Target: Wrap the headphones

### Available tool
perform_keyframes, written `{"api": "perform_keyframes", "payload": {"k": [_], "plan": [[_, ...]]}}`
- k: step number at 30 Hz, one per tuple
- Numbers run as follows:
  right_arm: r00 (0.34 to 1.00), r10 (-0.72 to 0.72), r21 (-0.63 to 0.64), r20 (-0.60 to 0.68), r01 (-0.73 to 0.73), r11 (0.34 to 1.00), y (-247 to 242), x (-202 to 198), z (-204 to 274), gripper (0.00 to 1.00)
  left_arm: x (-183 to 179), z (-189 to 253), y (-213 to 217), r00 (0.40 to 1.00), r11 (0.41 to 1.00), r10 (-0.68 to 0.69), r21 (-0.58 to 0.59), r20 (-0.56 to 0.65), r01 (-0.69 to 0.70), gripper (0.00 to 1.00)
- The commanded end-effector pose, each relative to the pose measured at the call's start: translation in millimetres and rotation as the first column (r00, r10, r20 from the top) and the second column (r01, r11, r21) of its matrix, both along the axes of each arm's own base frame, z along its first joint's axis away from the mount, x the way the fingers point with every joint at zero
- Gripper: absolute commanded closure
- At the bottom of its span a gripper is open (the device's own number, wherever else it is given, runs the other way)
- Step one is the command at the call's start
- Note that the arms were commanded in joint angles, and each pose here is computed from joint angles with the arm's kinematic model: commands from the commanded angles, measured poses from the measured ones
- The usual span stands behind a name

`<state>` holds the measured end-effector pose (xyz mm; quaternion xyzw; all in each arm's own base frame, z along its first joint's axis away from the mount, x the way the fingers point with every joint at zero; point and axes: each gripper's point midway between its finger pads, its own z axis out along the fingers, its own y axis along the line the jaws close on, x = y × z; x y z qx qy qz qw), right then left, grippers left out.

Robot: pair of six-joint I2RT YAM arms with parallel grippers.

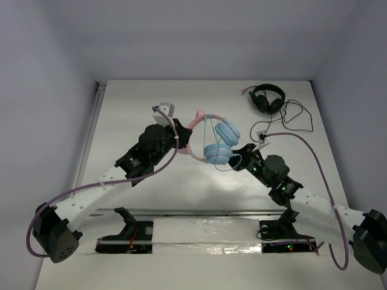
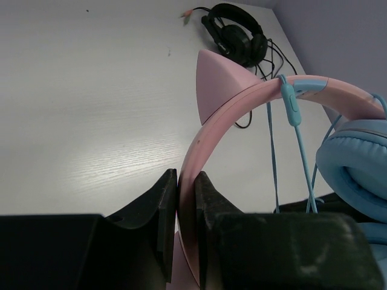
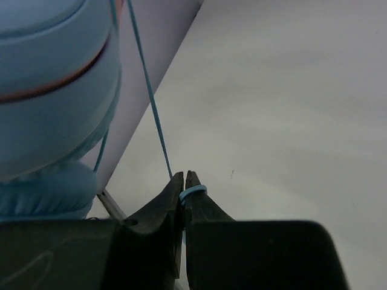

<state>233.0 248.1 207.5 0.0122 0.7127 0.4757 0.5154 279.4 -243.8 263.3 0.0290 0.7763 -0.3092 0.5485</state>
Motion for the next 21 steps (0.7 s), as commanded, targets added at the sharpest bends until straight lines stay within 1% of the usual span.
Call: {"api": "perform_keyframes", "payload": {"k": [1, 4, 5, 6, 7, 9, 11, 12, 13, 15, 16, 21], "plan": [[0.998, 0.062, 0.020, 0.002, -0.062, 0.998, 11, -9, -5, 1.00, 30, 91, 8, 0.978, 0.949, 0.157, -0.296, 0.137, -0.110, 1.00], [0.996, 0.091, 0.057, 0.004, -0.091, 0.994, 18, -10, -1, 1.00, 44, 86, 9, 0.970, 0.919, 0.212, -0.361, 0.120, -0.156, 1.00], [0.995, 0.096, 0.055, -0.011, -0.095, 0.994, 21, -8, -6, 1.00, 49, 85, 12, 0.966, 0.907, 0.232, -0.383, 0.113, -0.173, 1.00], [0.996, 0.093, 0.085, -0.005, -0.093, 0.992, 24, -6, 1, 1.00, 54, 80, 11, 0.963, 0.897, 0.250, -0.398, 0.100, -0.191, 1.00], [0.997, 0.079, 0.092, -0.015, -0.077, 0.993, 24, -2, 0, 1.00, 57, 80, 11, 0.960, 0.871, 0.268, -0.446, 0.085, -0.204, 1.00], [0.997, 0.077, 0.098, -0.031, -0.074, 0.992, 30, 3, -2, 1.00, 69, 76, 24, 0.944, 0.831, 0.323, -0.496, 0.062, -0.252, 1.00], [0.998, 0.057, 0.118, -0.034, -0.053, 0.992, 31, 10, 2, 1.00, 76, 79, 34, 0.938, 0.769, 0.346, -0.584, 0.036, -0.261, 1.00], [0.998, 0.047, 0.135, -0.046, -0.040, 0.990, 32, 13, 1, 1.00, 84, 77, 40, 0.935, 0.757, 0.352, -0.598, 0.032, -0.264, 1.00], [0.998, 0.006, 0.141, -0.055, 0.002, 0.990, 28, 19, 0, 1.00, 87, 85, 37, 0.936, 0.751, 0.349, -0.609, 0.038, -0.256, 1.00], [0.999, 0.006, 0.147, -0.038, 0.000, 0.989, 30, 22, 3, 1.00, 101, 76, 36, 0.929, 0.775, 0.368, -0.563, 0.032, -0.287, 1.00], [0.999, 0.002, 0.145, -0.034, 0.003, 0.989, 30, 23, 4, 1.00, 104, 80, 35, 0.927, 0.777, 0.373, -0.559, 0.042, -0.288, 1.00], [1.000, 0.024, 0.111, -0.003, -0.023, 0.994, 37, 25, 10, 1.00, 121, 55, 43, 0.893, 0.806, 0.448, -0.452, 0.046, -0.382, 1.00]]}}
